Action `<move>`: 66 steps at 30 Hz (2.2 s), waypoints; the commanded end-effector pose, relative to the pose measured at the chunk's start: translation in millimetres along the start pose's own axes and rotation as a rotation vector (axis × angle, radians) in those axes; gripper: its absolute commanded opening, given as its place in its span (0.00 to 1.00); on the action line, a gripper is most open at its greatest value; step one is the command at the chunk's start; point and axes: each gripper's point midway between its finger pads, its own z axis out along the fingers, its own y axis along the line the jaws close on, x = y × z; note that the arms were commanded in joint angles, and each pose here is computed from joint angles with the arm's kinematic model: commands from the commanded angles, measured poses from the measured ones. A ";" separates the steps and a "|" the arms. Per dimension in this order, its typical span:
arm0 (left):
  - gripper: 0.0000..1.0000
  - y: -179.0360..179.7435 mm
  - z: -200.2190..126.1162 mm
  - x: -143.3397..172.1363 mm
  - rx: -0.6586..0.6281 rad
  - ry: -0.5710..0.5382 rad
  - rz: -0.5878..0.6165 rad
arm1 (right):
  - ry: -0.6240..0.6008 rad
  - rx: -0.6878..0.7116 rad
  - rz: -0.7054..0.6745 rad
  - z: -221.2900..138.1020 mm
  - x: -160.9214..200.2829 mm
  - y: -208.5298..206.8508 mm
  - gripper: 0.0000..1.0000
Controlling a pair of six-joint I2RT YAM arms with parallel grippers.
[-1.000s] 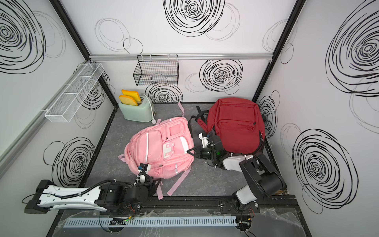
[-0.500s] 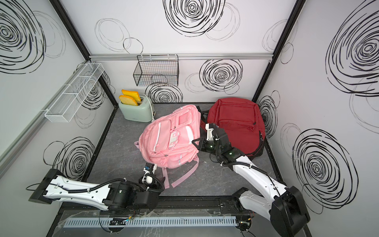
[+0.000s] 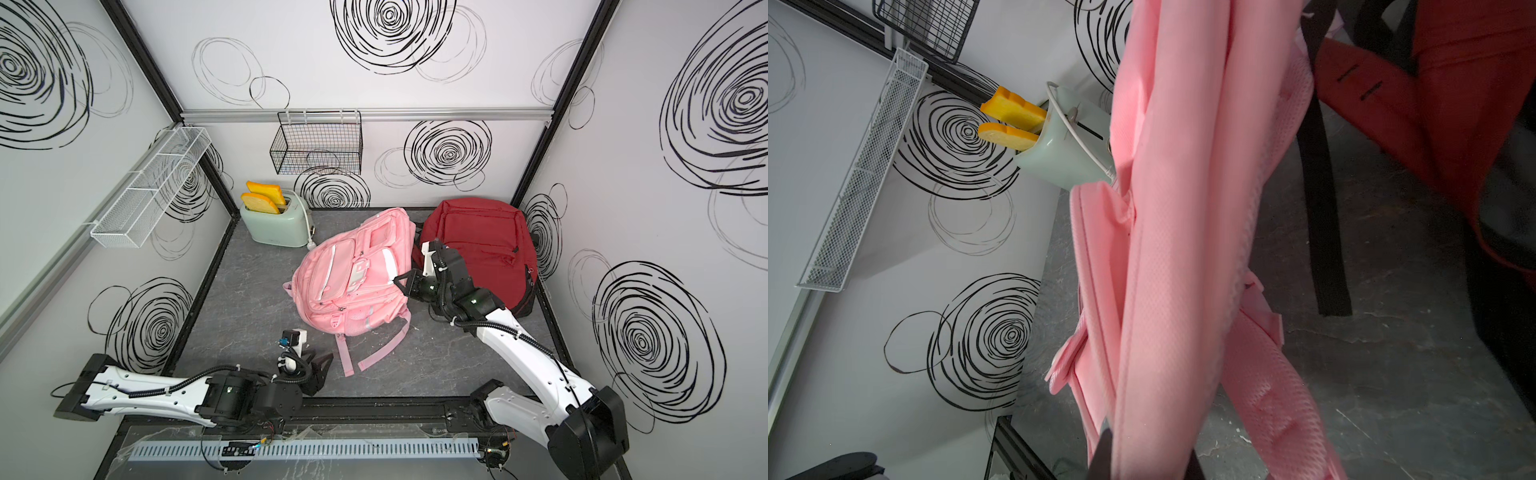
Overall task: Zip up the backpack
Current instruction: Adjust the backpack at the center of the board, then zip the zipper on the backpack.
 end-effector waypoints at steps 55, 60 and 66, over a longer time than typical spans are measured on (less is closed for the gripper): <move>0.40 -23.0 52.8 -15.6 0.277 -0.061 -0.026 | -0.031 -0.360 -0.080 -39.6 -40.5 80.7 0.00; 0.40 -21.9 49.3 -21.6 0.296 -0.090 -0.037 | -0.028 -0.372 -0.087 -41.5 -40.5 83.7 0.00; 0.36 -28.2 42.3 -29.3 0.351 -0.120 -0.042 | -0.022 -0.377 -0.093 -40.9 -40.6 84.8 0.00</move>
